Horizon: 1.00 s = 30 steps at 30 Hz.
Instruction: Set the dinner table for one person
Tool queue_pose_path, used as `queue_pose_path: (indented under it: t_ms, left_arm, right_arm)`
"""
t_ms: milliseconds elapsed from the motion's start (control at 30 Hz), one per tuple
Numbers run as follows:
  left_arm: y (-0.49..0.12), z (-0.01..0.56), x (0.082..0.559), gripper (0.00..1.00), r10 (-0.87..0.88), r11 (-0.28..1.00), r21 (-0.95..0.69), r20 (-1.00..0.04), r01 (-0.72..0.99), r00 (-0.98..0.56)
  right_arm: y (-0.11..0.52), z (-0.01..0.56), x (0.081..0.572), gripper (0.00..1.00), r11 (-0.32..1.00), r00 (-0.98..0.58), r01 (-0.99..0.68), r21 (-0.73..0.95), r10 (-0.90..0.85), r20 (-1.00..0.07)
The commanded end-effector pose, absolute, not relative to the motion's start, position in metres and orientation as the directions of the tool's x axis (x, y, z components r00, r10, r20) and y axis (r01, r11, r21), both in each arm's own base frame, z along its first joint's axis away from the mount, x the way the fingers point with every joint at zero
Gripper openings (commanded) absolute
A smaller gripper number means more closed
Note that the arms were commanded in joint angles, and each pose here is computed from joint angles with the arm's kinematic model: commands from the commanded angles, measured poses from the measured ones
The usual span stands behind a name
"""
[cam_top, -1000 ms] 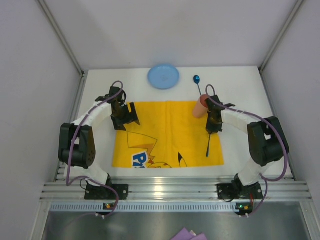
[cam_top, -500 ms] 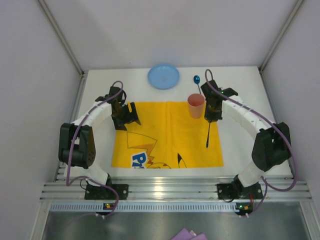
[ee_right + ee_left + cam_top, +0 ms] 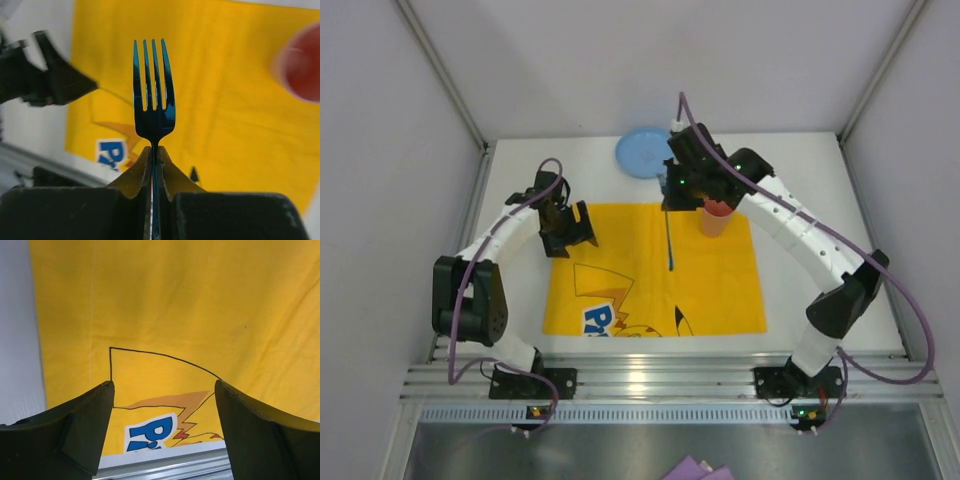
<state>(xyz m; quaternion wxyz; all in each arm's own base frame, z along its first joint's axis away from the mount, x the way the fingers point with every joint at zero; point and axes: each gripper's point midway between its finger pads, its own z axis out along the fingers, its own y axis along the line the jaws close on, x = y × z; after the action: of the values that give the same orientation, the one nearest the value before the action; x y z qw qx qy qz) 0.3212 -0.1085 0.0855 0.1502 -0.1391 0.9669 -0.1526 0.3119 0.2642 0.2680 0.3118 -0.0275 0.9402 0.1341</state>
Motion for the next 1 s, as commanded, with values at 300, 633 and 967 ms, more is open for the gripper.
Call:
queue_pose_path:
  t_ms: [300,633,967]
  left_arm:
    - [-0.026,0.162,0.307,0.91,-0.449,0.889,-0.185,-0.528,-0.418,-0.721]
    - [-0.01,0.164,0.282,0.91,-0.425,0.894,-0.131,-0.553,-0.428,-0.717]
    - [-0.02,0.163,0.292,0.9,-0.458,0.884,-0.196,-0.542,-0.424,-0.704]
  right_arm:
    - [0.517,0.166,0.294,0.0,0.524,-0.943,-0.329,0.786,-0.131,-0.307]
    - [0.561,0.117,0.302,0.0,0.417,-0.992,-0.092,0.904,0.036,-0.118]
    - [0.553,0.106,0.287,0.85,0.486,-0.994,-0.108,0.867,-0.03,-0.107]
